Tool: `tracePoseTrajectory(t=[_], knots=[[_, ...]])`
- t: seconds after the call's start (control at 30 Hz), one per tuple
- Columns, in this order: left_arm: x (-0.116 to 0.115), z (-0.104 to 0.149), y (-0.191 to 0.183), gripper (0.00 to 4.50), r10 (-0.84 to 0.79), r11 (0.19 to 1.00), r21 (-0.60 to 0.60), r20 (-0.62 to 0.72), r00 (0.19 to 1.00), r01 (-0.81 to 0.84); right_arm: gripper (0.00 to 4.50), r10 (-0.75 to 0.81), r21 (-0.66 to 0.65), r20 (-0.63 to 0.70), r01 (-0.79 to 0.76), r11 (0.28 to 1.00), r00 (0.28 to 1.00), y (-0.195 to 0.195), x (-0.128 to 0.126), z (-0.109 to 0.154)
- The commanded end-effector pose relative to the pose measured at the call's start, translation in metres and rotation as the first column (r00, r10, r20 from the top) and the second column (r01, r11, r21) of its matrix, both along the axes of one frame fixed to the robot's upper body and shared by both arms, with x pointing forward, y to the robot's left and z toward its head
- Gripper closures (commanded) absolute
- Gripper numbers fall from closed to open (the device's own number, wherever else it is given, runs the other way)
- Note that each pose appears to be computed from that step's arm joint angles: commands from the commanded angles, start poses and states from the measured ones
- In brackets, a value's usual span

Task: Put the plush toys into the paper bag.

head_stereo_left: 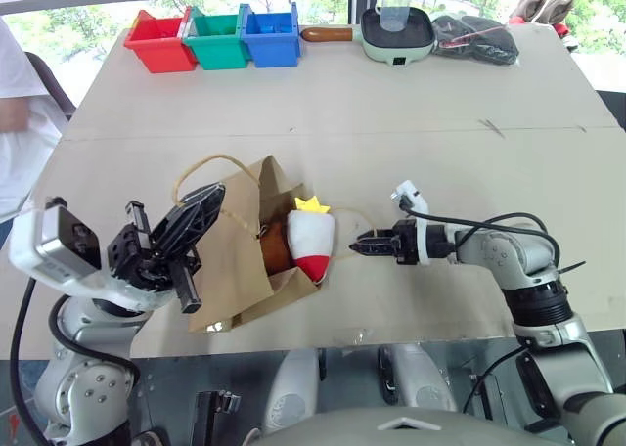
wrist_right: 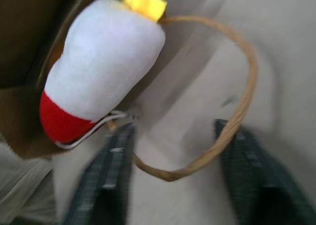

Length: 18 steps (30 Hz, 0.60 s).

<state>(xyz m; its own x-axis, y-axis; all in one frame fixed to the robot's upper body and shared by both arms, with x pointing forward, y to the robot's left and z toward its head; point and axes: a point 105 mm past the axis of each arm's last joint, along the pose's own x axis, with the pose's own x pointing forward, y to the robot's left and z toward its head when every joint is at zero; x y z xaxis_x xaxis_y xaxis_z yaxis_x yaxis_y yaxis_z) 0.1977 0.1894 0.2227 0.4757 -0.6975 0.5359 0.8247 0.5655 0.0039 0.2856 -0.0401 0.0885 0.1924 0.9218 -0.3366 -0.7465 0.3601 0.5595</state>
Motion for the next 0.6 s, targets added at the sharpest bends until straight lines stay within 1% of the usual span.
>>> tracePoseTrajectory(t=[0.03,0.1,0.13,0.2,0.3,0.33,0.37,0.4,0.43,0.5,0.6], knots=[[-0.008,0.011,-0.002,4.50,0.021,1.000,0.001,0.062,0.998,-0.021,4.46,0.011,0.086,-0.010,-0.010,0.996,1.000,0.004,-0.002,0.010],[-0.004,0.010,-0.002,4.50,0.047,0.999,-0.006,0.046,0.998,-0.047,4.46,0.002,0.172,0.021,-0.006,0.985,1.000,0.003,0.000,0.027],[-0.001,0.011,-0.001,4.50,0.060,0.998,-0.015,0.039,0.997,-0.060,4.46,0.014,0.241,0.047,-0.025,0.970,0.999,0.003,-0.003,0.041],[0.002,0.011,0.000,4.50,0.072,0.997,-0.025,0.032,0.997,-0.071,4.46,0.029,0.310,0.075,-0.051,0.949,0.997,0.001,-0.007,0.055],[0.010,0.016,0.002,4.50,0.091,0.993,-0.072,0.007,0.996,-0.090,4.46,0.072,0.474,0.148,-0.135,0.870,0.986,-0.006,-0.022,0.094],[0.020,0.023,0.006,4.50,0.102,0.989,-0.107,-0.011,0.995,-0.103,4.46,0.078,0.546,0.233,-0.197,0.815,0.969,-0.009,-0.031,0.127],[0.031,0.030,0.010,4.50,0.119,0.982,-0.141,-0.037,0.992,-0.123,4.46,0.075,0.568,0.330,-0.261,0.781,0.941,-0.011,-0.041,0.155],[0.042,0.035,0.014,4.50,0.129,0.979,-0.152,-0.061,0.990,-0.137,4.46,0.050,0.583,0.389,-0.288,0.760,0.920,-0.012,-0.047,0.177],[0.050,0.038,0.015,4.50,0.136,0.977,-0.157,-0.078,0.988,-0.147,4.46,0.031,0.593,0.416,-0.298,0.748,0.909,-0.013,-0.051,0.190],[0.062,0.038,0.011,4.50,0.106,0.985,-0.126,-0.106,0.989,-0.119,4.46,0.008,0.575,0.449,-0.295,0.763,0.894,-0.016,-0.056,0.201],[0.080,0.036,0.001,4.50,0.030,0.995,-0.088,-0.142,0.989,-0.043,4.46,-0.037,0.506,0.464,-0.230,0.831,0.885,-0.021,-0.053,0.199]])
